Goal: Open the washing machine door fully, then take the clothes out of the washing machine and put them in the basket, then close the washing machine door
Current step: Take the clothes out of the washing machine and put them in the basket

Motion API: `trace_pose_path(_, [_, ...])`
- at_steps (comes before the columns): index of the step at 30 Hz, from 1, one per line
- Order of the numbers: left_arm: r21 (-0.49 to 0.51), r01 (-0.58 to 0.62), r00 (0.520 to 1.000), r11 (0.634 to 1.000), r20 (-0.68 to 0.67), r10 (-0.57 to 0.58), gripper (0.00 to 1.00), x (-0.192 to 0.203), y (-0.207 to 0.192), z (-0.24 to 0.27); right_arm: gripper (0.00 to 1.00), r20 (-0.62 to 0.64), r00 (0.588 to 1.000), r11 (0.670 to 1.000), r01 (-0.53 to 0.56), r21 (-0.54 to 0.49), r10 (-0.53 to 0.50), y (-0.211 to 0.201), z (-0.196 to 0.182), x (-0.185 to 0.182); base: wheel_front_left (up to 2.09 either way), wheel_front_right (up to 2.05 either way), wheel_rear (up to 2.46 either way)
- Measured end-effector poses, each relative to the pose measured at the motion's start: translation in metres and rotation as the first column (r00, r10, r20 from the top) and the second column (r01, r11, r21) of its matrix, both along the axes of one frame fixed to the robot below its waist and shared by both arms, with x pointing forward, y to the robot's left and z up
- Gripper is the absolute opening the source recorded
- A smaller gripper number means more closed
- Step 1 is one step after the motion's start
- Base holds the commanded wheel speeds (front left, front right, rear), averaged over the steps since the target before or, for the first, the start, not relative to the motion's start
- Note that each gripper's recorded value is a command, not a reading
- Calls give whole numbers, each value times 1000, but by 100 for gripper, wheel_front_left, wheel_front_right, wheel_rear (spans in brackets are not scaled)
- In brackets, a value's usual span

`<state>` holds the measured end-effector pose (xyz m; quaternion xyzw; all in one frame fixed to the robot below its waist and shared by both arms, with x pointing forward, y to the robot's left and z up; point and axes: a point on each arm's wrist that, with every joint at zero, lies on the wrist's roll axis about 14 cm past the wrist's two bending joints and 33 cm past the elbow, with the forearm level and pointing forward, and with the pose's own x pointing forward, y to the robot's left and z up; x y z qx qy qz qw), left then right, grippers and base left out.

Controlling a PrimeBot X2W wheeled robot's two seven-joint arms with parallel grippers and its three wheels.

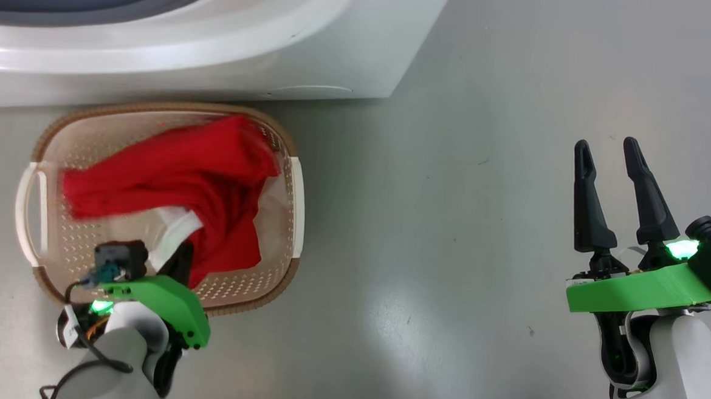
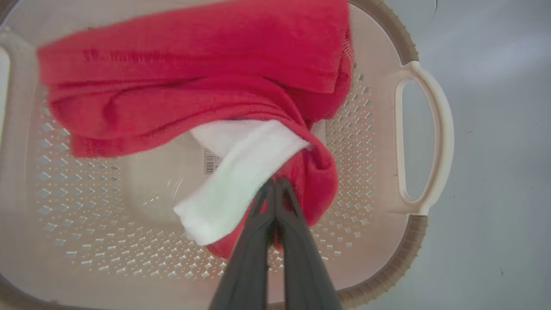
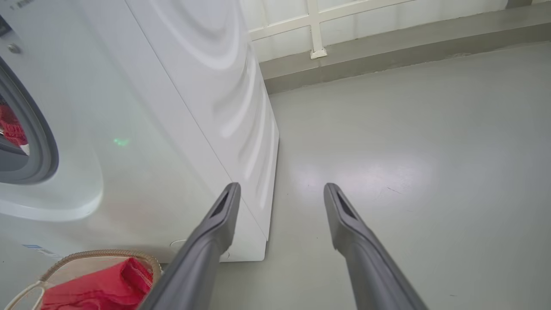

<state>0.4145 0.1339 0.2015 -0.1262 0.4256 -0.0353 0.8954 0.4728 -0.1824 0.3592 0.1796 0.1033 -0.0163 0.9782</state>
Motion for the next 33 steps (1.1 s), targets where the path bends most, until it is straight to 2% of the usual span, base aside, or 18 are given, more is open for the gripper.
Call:
trace_pose_path(10, [-1, 28, 999, 1000, -14, -28, 0, 21, -8, -15, 100, -41, 999, 1000, 2, -11, -2, -3, -20, 0, 0, 0, 0])
trace_pose_path(16, [-5, 2, 1000, 1000, 2, -2, 0, 39, -4, -19, 100, -45, 999, 1000, 4, -14, -5, -4, -27, 5, 0, 0, 0])
trace_pose_path(29, [11, -30, 1000, 999, 4, 30, 0, 48, 9, -26, 100, -51, 999, 1000, 1, -22, -2, -4, -34, 9, 0, 0, 0])
trace_pose_path(30, [12, -31, 999, 999, 5, 31, 7, 48, 9, -25, 100, -50, 999, 1000, -2, -27, 1, -4, -33, 9, 0, 0, 0])
trace_pose_path(31, [13, -31, 999, 999, 7, 31, 29, 48, 10, -24, 100, -49, 999, 1000, -4, -29, 2, -4, -33, 9, 0, 0, 0])
trace_pose_path(32, [15, -29, 1000, 999, 10, 29, 45, 49, 10, -23, 100, -47, 999, 1000, -5, -29, 4, -3, -32, 9, 0, 0, 0])
trace_pose_path(33, [16, -30, 999, 999, 13, 29, 56, 49, 11, -22, 100, -45, 999, 1000, -6, -29, 4, -3, -31, 9, 0, 0, 0])
